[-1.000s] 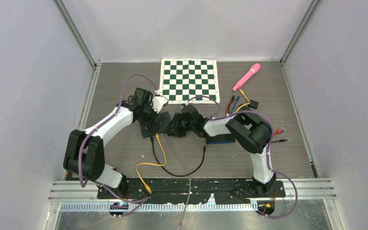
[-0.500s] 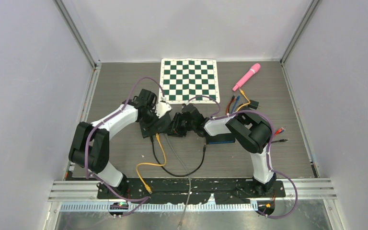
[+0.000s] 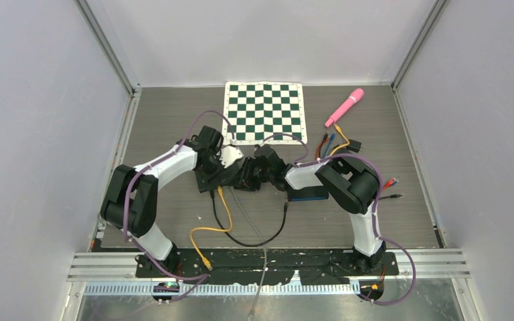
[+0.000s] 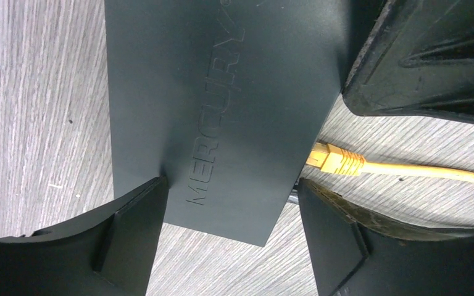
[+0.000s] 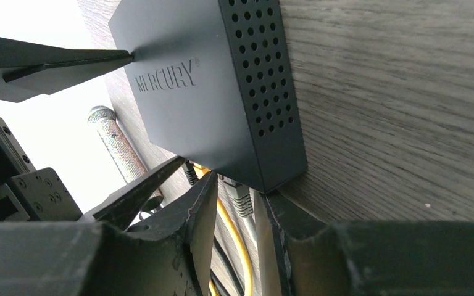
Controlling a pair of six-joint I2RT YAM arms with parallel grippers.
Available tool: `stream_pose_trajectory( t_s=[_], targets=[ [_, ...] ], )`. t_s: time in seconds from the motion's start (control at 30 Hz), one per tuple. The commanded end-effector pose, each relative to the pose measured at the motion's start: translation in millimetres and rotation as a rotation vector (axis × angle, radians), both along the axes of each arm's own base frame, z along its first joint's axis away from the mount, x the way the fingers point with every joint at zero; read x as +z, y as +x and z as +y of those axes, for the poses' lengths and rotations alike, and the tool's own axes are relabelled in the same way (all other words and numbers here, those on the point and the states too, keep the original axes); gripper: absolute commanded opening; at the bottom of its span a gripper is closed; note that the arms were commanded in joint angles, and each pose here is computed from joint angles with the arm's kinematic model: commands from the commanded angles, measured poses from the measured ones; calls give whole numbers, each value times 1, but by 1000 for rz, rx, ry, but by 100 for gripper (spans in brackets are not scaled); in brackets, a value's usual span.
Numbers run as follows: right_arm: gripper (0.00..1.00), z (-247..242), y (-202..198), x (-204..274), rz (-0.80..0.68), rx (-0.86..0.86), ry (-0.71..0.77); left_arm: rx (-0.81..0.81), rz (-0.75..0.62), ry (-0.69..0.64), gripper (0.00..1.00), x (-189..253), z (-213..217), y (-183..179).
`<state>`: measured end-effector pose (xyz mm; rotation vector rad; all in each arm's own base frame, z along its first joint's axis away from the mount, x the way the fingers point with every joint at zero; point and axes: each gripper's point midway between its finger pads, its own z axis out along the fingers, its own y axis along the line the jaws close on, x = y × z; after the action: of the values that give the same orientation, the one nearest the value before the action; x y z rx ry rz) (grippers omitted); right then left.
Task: Pull the plug from the switch port
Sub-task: Pull the connector from the switch port.
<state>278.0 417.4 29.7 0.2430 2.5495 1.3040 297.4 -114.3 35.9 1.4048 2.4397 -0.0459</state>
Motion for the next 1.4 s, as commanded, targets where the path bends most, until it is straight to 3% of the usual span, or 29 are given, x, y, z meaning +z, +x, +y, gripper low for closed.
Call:
stream_pose_trajectory(
  t_s=[0.0,0.13,0.3,0.5,0.63,1.0,1.37],
  targets=[
    [36,1,4,-1,13,-20,-3,-21,48,-21,76,-1,-7,-3],
    [39,8,3,1,22,-29,39,-31,69,-46,68,-3,-12,-6],
    [45,10,4,-7,31,-44,9,-41,74,-53,67,-3,-13,-9],
    [22,13,4,-12,25,-44,-1,-44,77,-55,68,-2,-13,-10],
    [12,13,3,-12,9,-40,-8,-51,82,-64,68,-2,-15,-11],
    [5,11,5,-2,-38,-12,-35,-40,87,-65,69,-2,-15,-11],
    [5,2,-26,10,-60,172,-43,19,92,-62,68,-1,-16,-5]
  ],
)
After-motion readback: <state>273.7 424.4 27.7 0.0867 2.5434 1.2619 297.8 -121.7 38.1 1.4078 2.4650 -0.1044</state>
